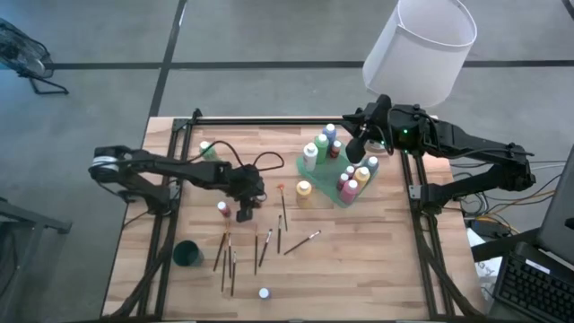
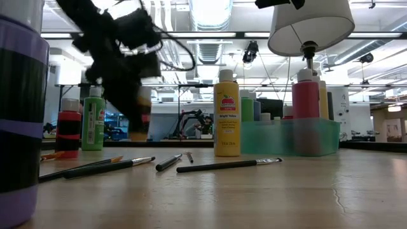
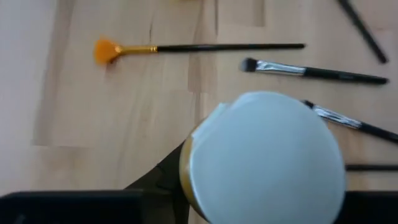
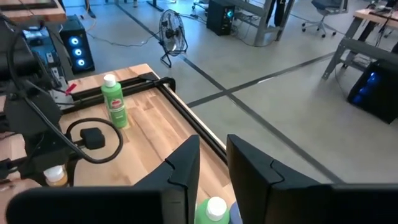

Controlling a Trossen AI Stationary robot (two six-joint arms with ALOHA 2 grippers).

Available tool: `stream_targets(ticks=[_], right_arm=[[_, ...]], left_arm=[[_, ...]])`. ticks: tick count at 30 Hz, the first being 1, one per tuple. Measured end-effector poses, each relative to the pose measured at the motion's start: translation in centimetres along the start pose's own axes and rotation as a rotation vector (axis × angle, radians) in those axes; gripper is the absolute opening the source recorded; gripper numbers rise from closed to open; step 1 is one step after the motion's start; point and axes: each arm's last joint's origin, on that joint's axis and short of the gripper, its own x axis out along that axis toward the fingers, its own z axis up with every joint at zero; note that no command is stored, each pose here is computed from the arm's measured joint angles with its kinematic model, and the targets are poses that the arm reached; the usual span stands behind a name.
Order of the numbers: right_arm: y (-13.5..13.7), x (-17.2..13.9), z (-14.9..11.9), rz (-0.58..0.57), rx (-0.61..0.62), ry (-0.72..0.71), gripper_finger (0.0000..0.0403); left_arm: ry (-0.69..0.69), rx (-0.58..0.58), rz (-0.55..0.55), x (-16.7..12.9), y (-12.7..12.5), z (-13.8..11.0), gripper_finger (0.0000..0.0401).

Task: Pick & Place Paint Supplies
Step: Put the small yellow paint bottle into the green bin

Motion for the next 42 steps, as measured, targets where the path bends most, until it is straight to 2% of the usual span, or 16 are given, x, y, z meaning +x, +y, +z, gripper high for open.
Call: stream_targets(ticks=[4, 10, 17, 22, 25, 29, 35, 42], right_arm=[[0.0, 0.0, 0.0, 0.012, 0.043, 0.001, 0.0098], [0.3, 0.0, 0.0, 0.092, 0.089, 0.014, 0.0121], [0.7, 0.0, 0.0, 0.23, 0.175, 0.04, 0.0148], [1.7, 1.0, 0.8, 0.341, 0.206, -0.015, 0.0163], [2.3, 1.8, 1.6, 0.389, 0.187, -0.021, 0.017], [3.1, 2.6, 2.8, 0.393, 0.137, 0.007, 0.0174], [3.7, 3.5, 4.3, 0.375, 0.072, 0.108, 0.0174], [4.3, 4.3, 5.7, 0.393, 0.039, 0.124, 0.0205]], left_arm=[[0.043, 0.076, -0.002, -2.8, -0.3, 2.6, 0.0147], [0.024, 0.16, -0.054, -7.8, -0.5, 6.9, 0.0138], [-0.203, 0.12, -0.086, -14.1, 0.6, 11.7, 0.0136], [-0.32, 0.058, -0.067, -17.6, 1.4, 14.3, 0.0136], [-0.328, -0.006, -0.061, -18.3, 2.0, 15.7, 0.0136], [-0.258, -0.071, -0.065, -18.1, 2.7, 17.2, 0.0136], [-0.178, -0.04, -0.071, -17.3, 3.2, 19.5, 0.0136], [-0.193, 0.034, -0.066, -17.3, 3.4, 21.5, 0.0137]])
